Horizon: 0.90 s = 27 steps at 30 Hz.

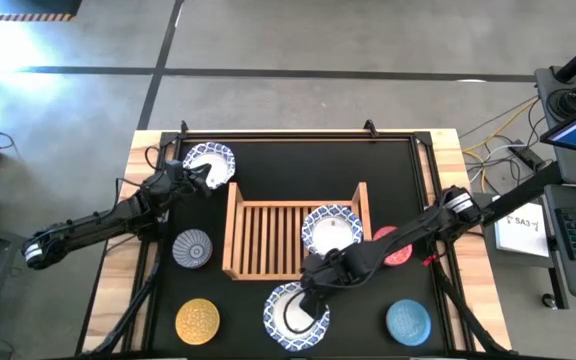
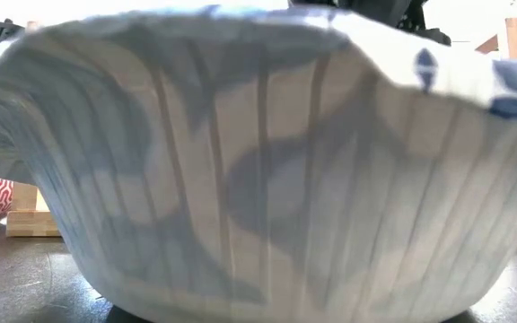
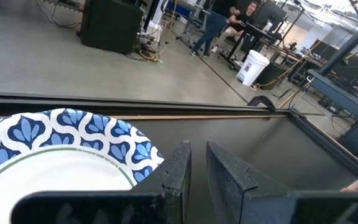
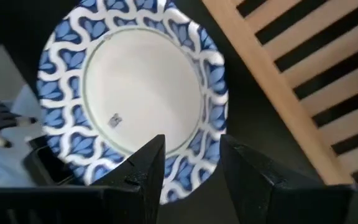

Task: Place and stack bowls onto a shelf
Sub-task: Stack the bottom white bowl on top of the other white bowls on the shelf

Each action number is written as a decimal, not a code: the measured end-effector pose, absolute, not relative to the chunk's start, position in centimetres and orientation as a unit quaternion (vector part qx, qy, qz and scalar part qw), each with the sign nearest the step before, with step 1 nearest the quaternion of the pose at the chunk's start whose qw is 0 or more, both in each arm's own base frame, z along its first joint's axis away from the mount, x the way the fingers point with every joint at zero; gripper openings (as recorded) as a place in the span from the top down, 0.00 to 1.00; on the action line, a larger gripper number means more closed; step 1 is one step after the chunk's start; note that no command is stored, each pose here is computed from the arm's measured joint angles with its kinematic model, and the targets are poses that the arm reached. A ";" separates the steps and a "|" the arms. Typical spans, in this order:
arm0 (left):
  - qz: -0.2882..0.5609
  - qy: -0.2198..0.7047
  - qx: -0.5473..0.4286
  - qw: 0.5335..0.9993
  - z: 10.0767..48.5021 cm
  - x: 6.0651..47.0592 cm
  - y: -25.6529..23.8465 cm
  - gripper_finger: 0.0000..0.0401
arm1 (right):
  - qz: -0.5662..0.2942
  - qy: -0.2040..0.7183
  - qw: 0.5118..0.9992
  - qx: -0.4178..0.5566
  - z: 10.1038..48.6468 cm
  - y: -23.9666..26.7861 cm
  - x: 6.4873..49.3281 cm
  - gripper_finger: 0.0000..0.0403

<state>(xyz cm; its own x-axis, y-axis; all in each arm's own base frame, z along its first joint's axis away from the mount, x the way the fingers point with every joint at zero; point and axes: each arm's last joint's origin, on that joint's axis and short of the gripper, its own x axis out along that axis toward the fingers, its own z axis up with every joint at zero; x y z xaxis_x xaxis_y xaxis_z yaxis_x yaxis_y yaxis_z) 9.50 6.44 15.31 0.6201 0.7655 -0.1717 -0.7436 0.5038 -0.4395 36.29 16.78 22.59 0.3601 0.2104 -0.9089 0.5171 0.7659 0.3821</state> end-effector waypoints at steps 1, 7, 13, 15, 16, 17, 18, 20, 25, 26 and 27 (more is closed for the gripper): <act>0.435 -0.022 -0.242 0.867 15.3 9.5 6.4 0.92 | -0.101 0.556 0.761 0.320 22.3 16.8 36.4 0.65; 0.435 -0.022 -0.242 0.867 15.3 9.5 6.4 0.92 | -0.112 0.567 0.755 0.308 20.6 17.1 36.9 0.65; 0.435 -0.022 -0.242 0.867 15.3 9.5 6.4 0.92 | -0.125 0.581 0.747 0.299 18.7 17.3 37.3 0.65; 0.435 -0.022 -0.242 0.867 15.3 9.5 6.4 0.92 | -0.128 0.586 0.743 0.296 18.0 17.4 37.5 0.65; 0.435 -0.022 -0.242 0.867 15.3 9.5 6.4 0.92 | -0.128 0.586 0.743 0.297 17.7 17.4 37.6 0.65; 0.435 -0.022 -0.242 0.867 15.3 9.5 6.4 0.92 | -0.126 0.586 0.743 0.296 17.6 17.5 37.7 0.65; 0.435 -0.021 -0.242 0.867 15.3 9.5 6.4 0.92 | -0.126 0.588 0.743 0.295 17.4 17.6 37.7 0.65; 0.435 -0.021 -0.242 0.867 15.3 9.5 6.4 0.92 | -0.123 0.590 0.742 0.293 17.3 17.6 37.7 0.65; 0.435 -0.021 -0.242 0.867 15.3 9.5 6.4 0.92 | -0.119 0.591 0.744 0.289 17.4 17.7 37.6 0.70; 0.436 -0.021 -0.242 0.867 15.3 9.5 6.4 0.92 | -0.119 0.591 0.744 0.289 17.4 17.7 37.6 0.72; 0.435 -0.021 -0.242 0.867 15.3 9.5 6.4 0.92 | -0.119 0.590 0.744 0.290 17.4 17.7 37.6 0.75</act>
